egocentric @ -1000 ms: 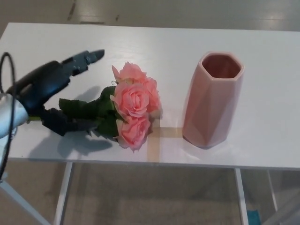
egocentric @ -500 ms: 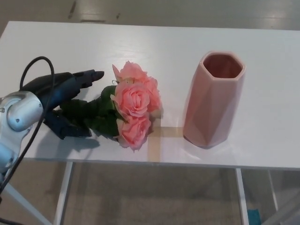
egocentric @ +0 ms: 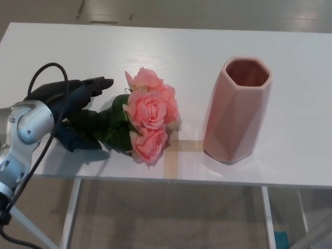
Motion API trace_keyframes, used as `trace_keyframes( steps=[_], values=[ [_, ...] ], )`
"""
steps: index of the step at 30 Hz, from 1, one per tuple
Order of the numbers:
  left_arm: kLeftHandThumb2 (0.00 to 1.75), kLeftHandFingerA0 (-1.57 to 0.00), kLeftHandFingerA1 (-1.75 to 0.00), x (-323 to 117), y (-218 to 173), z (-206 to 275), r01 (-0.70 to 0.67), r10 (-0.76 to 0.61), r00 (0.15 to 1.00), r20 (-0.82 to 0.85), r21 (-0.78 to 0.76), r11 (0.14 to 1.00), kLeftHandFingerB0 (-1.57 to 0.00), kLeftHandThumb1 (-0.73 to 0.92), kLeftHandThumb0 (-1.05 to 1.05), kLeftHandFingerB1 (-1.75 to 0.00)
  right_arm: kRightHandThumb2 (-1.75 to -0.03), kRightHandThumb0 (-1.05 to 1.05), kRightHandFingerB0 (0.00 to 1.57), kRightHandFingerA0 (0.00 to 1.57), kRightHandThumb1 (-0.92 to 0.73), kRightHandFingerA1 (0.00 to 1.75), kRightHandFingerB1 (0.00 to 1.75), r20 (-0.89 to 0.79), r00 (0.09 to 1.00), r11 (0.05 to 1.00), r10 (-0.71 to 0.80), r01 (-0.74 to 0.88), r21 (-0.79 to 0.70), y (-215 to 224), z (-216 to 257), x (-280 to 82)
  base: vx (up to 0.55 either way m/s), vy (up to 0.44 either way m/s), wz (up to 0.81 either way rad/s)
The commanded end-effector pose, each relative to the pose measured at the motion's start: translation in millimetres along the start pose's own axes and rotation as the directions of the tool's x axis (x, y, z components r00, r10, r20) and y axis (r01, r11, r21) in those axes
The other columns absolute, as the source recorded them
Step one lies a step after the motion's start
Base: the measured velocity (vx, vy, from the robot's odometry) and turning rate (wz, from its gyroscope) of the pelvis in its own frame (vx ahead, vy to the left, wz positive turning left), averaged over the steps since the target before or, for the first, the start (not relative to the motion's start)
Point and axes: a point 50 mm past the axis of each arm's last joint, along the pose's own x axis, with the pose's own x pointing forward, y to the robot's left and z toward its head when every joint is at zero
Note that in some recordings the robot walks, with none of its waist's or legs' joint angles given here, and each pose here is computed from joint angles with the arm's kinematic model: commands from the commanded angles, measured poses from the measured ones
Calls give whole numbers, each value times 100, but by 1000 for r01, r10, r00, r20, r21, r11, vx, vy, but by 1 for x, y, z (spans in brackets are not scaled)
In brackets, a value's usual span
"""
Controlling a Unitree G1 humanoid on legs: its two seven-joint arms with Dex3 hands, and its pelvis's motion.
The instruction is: Use the left hand to pick up the rose and then lift and insert it into the pink vase.
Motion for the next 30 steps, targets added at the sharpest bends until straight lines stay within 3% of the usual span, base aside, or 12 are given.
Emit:
trace_keyframes(
  steps=[1, 2, 3, 11, 12, 13, 17, 18, 30],
  values=[
    [56, 0, -4, 4, -1, 4, -20, 20, 1000, -9, 26, 999, 0, 42, -65, -20, -56, -24, 65, 69, -57, 49, 46, -8, 1000, 1000, 2, -2, 12, -1, -2, 0, 0, 0, 0],
    [56, 0, -4, 4, -2, 4, -19, 20, 1000, -7, 26, 999, 0, 42, -65, -20, -56, -24, 65, 69, -57, 49, 46, -8, 1000, 1000, 3, -3, 8, -1, -2, 0, 0, 0, 0],
    [70, 0, -3, 5, -4, 3, -14, 14, 1000, -10, 24, 1000, 0, 34, -65, -13, -56, -23, 64, 69, -57, 49, 46, -6, 1000, 1000, 2, -2, 5, -1, -2, 0, 0, 0, 0],
    [70, 0, -3, 9, -10, 6, 2, -1, 1000, -25, 35, 999, 0, 34, -64, -13, -56, -25, 64, 69, -57, 49, 46, -4, 1000, 1000, 8, -8, 0, -1, -1, 0, 0, 0, 0],
    [55, 0, -7, 13, -17, 8, 29, -27, 999, -43, 46, 999, 0, 42, -66, -20, -56, -26, 64, 69, -57, 49, 46, -1, 1000, 1000, 8, -8, 0, -2, 0, 0, 0, 0, 0],
    [68, 0, -7, 15, -21, 9, 49, -47, 997, -55, 46, 998, 0, 32, -62, -16, -56, -26, 64, 69, -57, 49, 46, -1, 1000, 1000, 8, -8, -2, -2, 0, 0, 0, 0, 0],
    [68, 0, -7, 16, -23, 10, 56, -54, 997, -62, 46, 997, 0, 32, -62, -16, -56, -26, 64, 69, -57, 49, 46, -1, 1000, 1000, 8, -8, -3, -2, 0, 0, 0, 0, 0],
    [76, 0, -10, 17, -29, 10, 88, -85, 993, -82, 40, 995, 0, 35, -57, -17, -56, -25, 64, 69, -57, 49, 46, -2, 1000, 1000, 8, -8, 2, -1, 0, 0, 0, 0, 0],
    [75, 0, -13, 24, -38, 11, 126, -123, 986, -111, 23, 992, 0, 35, -56, -18, -56, -26, 65, 70, -57, 49, 46, -2, 1000, 1000, -2, 2, 0, -1, 4, 2, 0, 0, 0]
  ],
)
